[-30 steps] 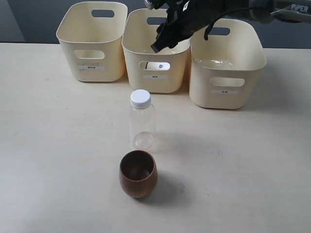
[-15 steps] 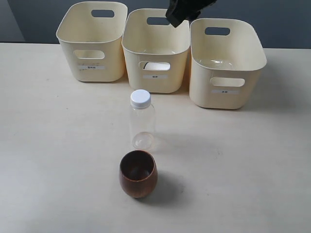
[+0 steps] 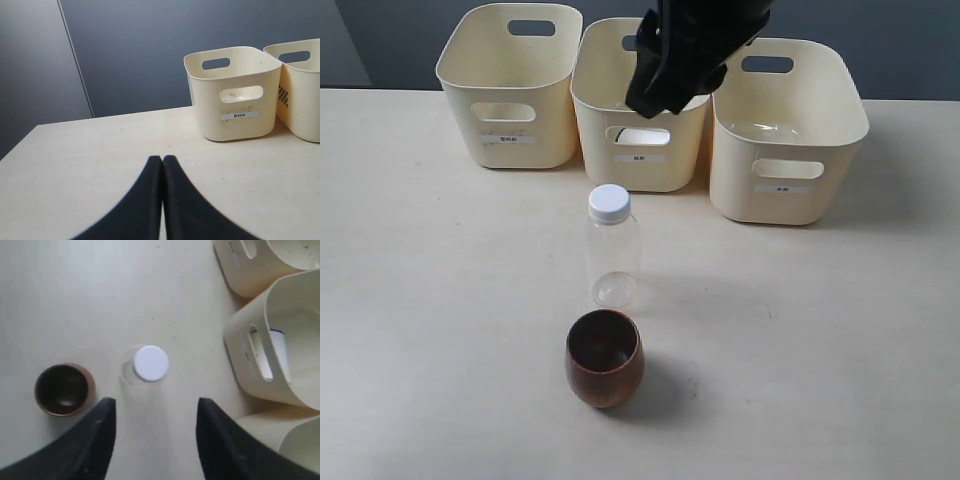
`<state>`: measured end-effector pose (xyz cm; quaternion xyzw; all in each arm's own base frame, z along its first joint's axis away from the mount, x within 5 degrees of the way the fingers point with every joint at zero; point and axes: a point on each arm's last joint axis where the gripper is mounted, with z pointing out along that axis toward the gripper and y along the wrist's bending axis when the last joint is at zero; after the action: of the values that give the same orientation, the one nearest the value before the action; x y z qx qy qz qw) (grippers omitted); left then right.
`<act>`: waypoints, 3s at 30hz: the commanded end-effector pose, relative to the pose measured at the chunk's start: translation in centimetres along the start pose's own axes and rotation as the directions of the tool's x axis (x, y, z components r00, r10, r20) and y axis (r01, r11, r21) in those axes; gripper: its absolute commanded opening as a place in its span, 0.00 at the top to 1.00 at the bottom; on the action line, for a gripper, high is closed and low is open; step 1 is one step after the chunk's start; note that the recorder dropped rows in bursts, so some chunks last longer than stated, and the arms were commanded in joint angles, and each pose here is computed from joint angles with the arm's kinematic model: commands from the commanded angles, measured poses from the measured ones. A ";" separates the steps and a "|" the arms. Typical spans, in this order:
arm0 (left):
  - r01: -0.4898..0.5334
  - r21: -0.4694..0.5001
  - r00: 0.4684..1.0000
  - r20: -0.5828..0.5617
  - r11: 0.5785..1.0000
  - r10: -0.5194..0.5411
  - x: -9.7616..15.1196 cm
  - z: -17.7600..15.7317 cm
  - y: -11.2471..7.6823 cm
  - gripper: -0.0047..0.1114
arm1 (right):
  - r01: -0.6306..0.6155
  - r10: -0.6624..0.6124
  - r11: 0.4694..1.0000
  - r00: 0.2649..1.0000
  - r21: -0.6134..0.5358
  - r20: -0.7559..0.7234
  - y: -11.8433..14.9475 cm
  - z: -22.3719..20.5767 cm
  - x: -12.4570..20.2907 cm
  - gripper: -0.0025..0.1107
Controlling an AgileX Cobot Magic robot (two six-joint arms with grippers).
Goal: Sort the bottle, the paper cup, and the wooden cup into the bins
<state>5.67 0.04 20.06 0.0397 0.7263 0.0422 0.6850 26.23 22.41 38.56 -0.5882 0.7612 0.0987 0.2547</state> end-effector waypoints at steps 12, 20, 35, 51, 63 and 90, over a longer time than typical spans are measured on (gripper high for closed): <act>0.002 -0.002 1.000 0.010 1.000 -0.002 0.0 0.0 0.0 0.96 | 0.098 -0.101 0.987 0.995 -0.126 -0.025 5.5 1.9 -1.4 0.55; 0.002 -0.002 1.000 0.010 1.000 -0.002 0.0 0.0 0.0 0.96 | 0.072 -0.100 0.978 0.985 -0.195 -0.137 6.5 4.7 0.9 0.55; 0.002 -0.002 1.000 0.010 1.000 -0.002 0.0 0.0 0.0 0.96 | 0.066 -0.122 0.960 0.974 -0.273 -0.193 7.5 8.9 3.1 0.55; 0.002 -0.002 1.000 0.010 1.000 -0.002 0.0 0.0 0.0 0.96 | 0.042 -0.144 0.934 0.953 -0.356 -0.265 7.4 15.5 4.0 0.55; 0.002 -0.002 1.000 0.010 1.000 -0.002 0.0 0.0 0.0 0.96 | 0.039 -0.154 0.904 0.959 -0.426 -0.238 8.0 16.6 3.9 0.55; 0.002 -0.002 1.000 0.010 1.000 -0.002 0.0 0.0 0.0 0.96 | -0.028 -0.148 0.881 0.932 -0.472 -0.332 8.3 21.4 5.7 0.55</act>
<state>5.67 0.04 20.06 0.0397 0.7263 0.0422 0.6850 23.09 29.52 16.66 -0.6623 0.7302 0.1632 -0.0376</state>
